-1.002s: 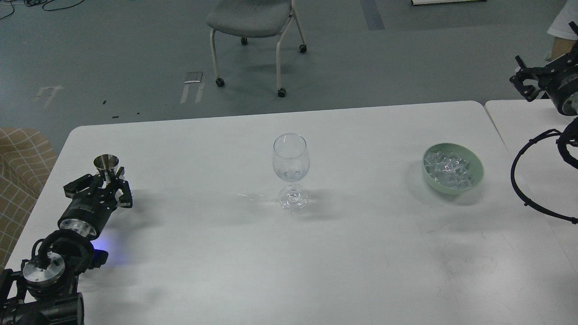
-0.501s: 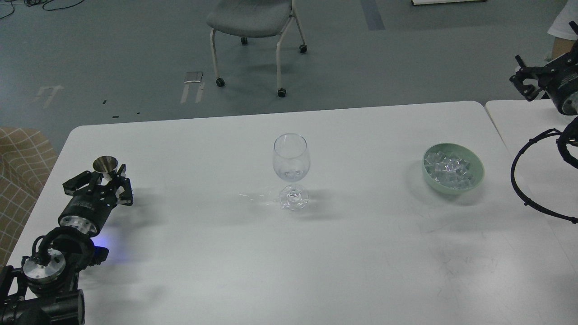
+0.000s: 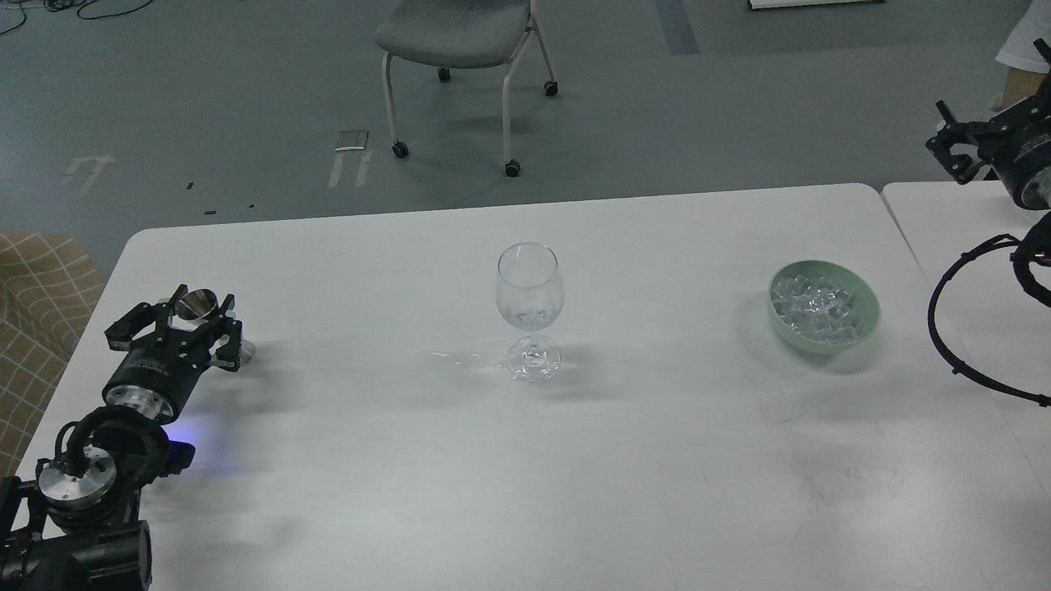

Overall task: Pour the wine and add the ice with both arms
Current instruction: 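Release the jigger and raise the left gripper away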

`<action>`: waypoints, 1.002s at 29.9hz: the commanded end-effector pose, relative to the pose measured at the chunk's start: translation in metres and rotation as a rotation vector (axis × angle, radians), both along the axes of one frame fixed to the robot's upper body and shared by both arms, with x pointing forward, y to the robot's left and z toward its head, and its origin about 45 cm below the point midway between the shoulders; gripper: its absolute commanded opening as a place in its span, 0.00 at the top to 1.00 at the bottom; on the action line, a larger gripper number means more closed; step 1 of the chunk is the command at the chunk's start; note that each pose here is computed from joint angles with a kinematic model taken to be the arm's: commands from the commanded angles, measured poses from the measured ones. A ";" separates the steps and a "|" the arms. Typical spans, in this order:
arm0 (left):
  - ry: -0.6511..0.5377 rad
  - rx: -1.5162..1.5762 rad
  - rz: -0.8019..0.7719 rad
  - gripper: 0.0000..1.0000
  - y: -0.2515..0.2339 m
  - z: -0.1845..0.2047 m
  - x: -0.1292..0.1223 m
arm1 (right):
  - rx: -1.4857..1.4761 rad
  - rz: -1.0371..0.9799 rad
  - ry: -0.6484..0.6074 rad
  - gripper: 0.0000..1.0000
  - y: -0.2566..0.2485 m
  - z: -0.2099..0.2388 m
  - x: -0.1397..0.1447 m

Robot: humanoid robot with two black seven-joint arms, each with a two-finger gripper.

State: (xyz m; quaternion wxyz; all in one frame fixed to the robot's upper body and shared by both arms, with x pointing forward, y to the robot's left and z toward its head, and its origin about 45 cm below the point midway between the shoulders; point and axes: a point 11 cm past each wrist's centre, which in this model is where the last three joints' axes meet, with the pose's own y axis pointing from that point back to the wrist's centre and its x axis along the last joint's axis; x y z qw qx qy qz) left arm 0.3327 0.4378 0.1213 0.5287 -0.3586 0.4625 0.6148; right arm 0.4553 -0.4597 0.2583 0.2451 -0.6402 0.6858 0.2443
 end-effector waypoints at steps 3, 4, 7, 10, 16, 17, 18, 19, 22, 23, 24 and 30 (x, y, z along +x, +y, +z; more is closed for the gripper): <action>-0.017 0.004 -0.009 0.28 -0.002 0.005 0.003 | 0.000 -0.001 0.000 0.00 0.000 0.000 0.000; -0.017 0.007 -0.012 0.24 -0.001 0.007 0.003 | 0.000 -0.001 0.002 0.00 0.000 -0.001 0.000; -0.049 0.026 -0.023 0.12 0.000 0.021 0.008 | 0.001 0.000 0.000 0.00 0.001 -0.001 0.000; -0.081 0.055 -0.035 0.02 0.000 0.042 0.012 | 0.004 0.001 0.003 0.00 0.001 -0.003 0.000; -0.138 0.085 -0.057 0.02 -0.013 0.090 0.022 | 0.002 0.001 0.007 0.00 0.000 -0.005 -0.002; -0.153 0.093 -0.061 0.02 -0.015 0.098 0.023 | 0.003 0.001 0.005 0.00 0.001 -0.004 -0.002; -0.160 0.098 -0.063 0.02 -0.015 0.101 0.024 | 0.004 0.001 0.005 0.00 0.001 -0.004 -0.002; -0.169 0.114 -0.068 0.02 -0.012 0.108 0.026 | 0.003 0.004 0.003 0.00 0.001 -0.004 -0.002; -0.169 0.165 -0.076 0.02 0.000 0.120 0.026 | -0.003 0.007 -0.006 0.00 0.000 -0.001 -0.002; -0.164 0.178 -0.086 0.02 0.003 0.122 0.026 | -0.007 0.009 -0.012 0.00 0.001 0.001 -0.001; -0.150 0.205 -0.122 0.02 0.002 0.125 0.026 | -0.012 0.012 -0.021 0.00 0.001 0.004 -0.001; -0.160 0.282 -0.254 0.02 -0.018 0.145 0.031 | -0.152 0.015 -0.033 0.00 -0.017 0.033 -0.002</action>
